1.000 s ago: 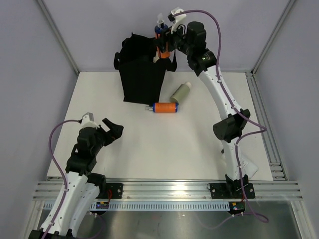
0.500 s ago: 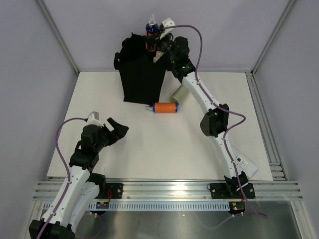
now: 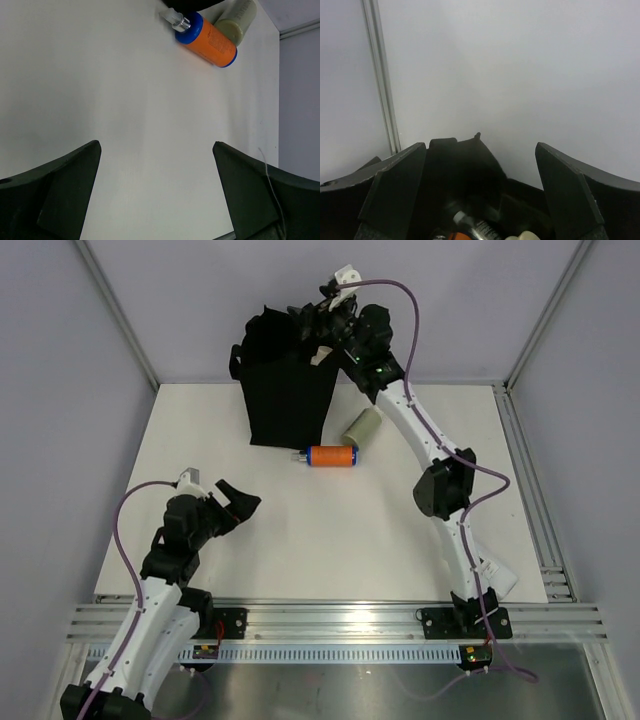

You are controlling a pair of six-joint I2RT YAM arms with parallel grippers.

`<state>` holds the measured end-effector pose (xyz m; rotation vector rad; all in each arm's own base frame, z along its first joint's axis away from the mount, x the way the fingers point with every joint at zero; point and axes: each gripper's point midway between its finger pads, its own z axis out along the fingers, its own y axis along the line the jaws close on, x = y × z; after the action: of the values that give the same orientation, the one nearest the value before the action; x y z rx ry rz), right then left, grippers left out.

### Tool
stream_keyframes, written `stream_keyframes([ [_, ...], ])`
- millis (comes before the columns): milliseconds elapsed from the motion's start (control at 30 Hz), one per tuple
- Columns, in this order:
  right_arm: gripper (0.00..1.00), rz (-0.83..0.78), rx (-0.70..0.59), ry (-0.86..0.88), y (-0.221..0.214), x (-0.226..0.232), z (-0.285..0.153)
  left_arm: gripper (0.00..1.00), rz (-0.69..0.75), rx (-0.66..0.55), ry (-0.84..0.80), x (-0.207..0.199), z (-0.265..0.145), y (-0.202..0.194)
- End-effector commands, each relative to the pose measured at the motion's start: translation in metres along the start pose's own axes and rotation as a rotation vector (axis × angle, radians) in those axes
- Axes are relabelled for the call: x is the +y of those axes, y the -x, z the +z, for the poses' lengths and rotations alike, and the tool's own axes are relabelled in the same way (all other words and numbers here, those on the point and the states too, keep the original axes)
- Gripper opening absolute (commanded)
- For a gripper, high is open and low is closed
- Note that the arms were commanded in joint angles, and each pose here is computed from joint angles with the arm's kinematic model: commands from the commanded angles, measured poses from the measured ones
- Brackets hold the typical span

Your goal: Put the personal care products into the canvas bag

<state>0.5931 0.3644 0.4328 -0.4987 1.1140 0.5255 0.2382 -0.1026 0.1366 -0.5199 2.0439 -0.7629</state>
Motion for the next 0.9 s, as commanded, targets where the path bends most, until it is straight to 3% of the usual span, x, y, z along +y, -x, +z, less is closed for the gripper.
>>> stream_keyframes([
  [0, 0.99, -0.035, -0.084, 0.039, 0.124, -0.009, -0.031, 0.99, 0.018, -0.029, -0.079, -0.017, -0.001, 0.008],
  [133, 1.0, -0.053, 0.16, 0.185, 0.121, -0.007, -0.083, 0.99, 0.042, -0.042, -0.079, -0.018, -0.004, 0.012],
  [167, 1.0, -0.045, 0.253, 0.294, 0.12, 0.007, -0.114, 0.99, 0.046, -0.043, -0.076, -0.017, -0.004, 0.012],
  [233, 0.99, 0.014, 0.47, 0.353, 0.076, -0.001, -0.167, 0.99, 0.053, -0.054, -0.078, -0.017, -0.005, 0.013],
  [267, 1.0, -0.069, 0.489, 0.395, 0.09, 0.001, -0.196, 0.99, 0.054, -0.057, -0.078, -0.017, -0.006, 0.014],
  [333, 0.98, -0.015, 0.77, 0.408, 0.032, -0.004, -0.271, 0.99, 0.048, -0.063, -0.078, -0.018, -0.005, 0.015],
  [367, 0.98, -0.11, 0.892, 0.415, 0.014, -0.011, -0.311, 0.99, 0.047, -0.063, -0.09, -0.021, -0.004, 0.016],
  [467, 0.97, -0.175, 1.242, 0.378, -0.012, -0.03, -0.417, 0.99, 0.04, -0.023, -0.127, -0.027, 0.001, 0.011],
  [500, 0.96, -0.123, 1.365, 0.393, -0.034, -0.026, -0.457, 0.99, 0.042, -0.024, -0.152, -0.032, 0.003, 0.012],
  [667, 0.95, -0.01, 1.738, 0.299, -0.058, -0.017, -0.583, 0.99, 0.062, 0.051, -0.201, -0.042, 0.016, 0.006],
  [767, 1.0, 0.043, 1.915, 0.249, -0.082, -0.008, -0.629, 0.99, 0.075, 0.104, -0.212, -0.044, 0.024, 0.001],
  [867, 1.0, 0.117, 2.004, 0.229, -0.102, 0.002, -0.652, 0.99, 0.081, 0.145, -0.257, -0.05, 0.028, -0.005],
])
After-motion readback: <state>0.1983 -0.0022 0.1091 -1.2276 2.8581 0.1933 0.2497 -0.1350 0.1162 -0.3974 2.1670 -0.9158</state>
